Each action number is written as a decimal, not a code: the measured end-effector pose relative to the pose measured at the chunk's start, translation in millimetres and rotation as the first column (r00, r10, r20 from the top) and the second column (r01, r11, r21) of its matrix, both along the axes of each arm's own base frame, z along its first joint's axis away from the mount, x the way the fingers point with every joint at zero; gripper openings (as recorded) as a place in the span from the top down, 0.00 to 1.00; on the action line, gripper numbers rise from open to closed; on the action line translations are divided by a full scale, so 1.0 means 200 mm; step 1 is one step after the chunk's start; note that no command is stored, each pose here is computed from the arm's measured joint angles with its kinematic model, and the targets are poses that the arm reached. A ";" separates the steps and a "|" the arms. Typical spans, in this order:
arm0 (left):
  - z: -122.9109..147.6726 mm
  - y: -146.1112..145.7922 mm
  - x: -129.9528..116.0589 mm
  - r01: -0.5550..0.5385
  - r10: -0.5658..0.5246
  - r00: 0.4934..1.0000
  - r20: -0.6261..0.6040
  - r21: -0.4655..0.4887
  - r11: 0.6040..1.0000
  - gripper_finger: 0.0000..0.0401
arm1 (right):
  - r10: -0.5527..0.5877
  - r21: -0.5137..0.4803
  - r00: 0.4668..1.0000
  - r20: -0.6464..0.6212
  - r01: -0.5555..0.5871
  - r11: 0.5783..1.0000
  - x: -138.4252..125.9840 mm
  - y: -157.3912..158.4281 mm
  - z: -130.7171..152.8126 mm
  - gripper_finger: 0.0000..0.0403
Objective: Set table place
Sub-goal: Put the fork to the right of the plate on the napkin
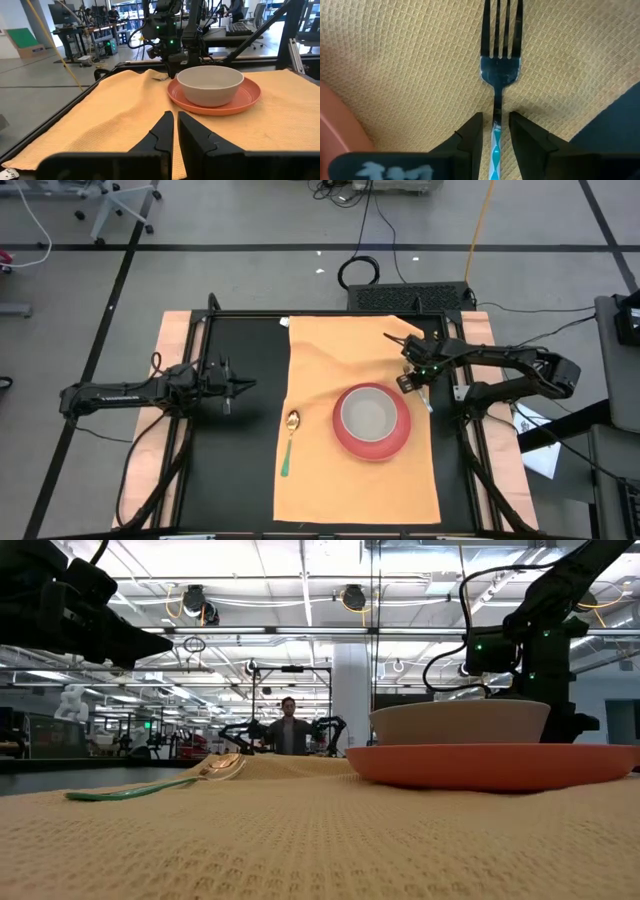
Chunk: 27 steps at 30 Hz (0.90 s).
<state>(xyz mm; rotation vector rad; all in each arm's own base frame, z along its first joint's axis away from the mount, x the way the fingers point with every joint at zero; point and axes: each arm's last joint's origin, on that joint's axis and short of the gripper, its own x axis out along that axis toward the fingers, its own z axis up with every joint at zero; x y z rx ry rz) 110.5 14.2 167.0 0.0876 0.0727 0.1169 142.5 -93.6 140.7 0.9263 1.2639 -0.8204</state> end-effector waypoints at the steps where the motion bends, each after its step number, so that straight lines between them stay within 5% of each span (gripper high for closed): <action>1: 0.00 0.00 0.00 0.000 0.000 1.000 0.000 0.000 1.000 0.92 | -0.001 -0.001 1.000 0.002 0.001 1.000 0.00 0.00 0.00 0.78; 16: 0.00 0.00 0.00 0.000 0.000 1.000 -0.002 0.006 1.000 0.92 | 0.005 -0.024 1.000 0.000 -0.005 1.000 0.01 -0.01 0.01 0.65; 27: 0.00 0.00 0.00 0.000 0.000 1.000 -0.004 0.006 1.000 0.92 | 0.029 -0.041 0.999 0.016 -0.029 0.999 0.04 -0.04 0.09 0.64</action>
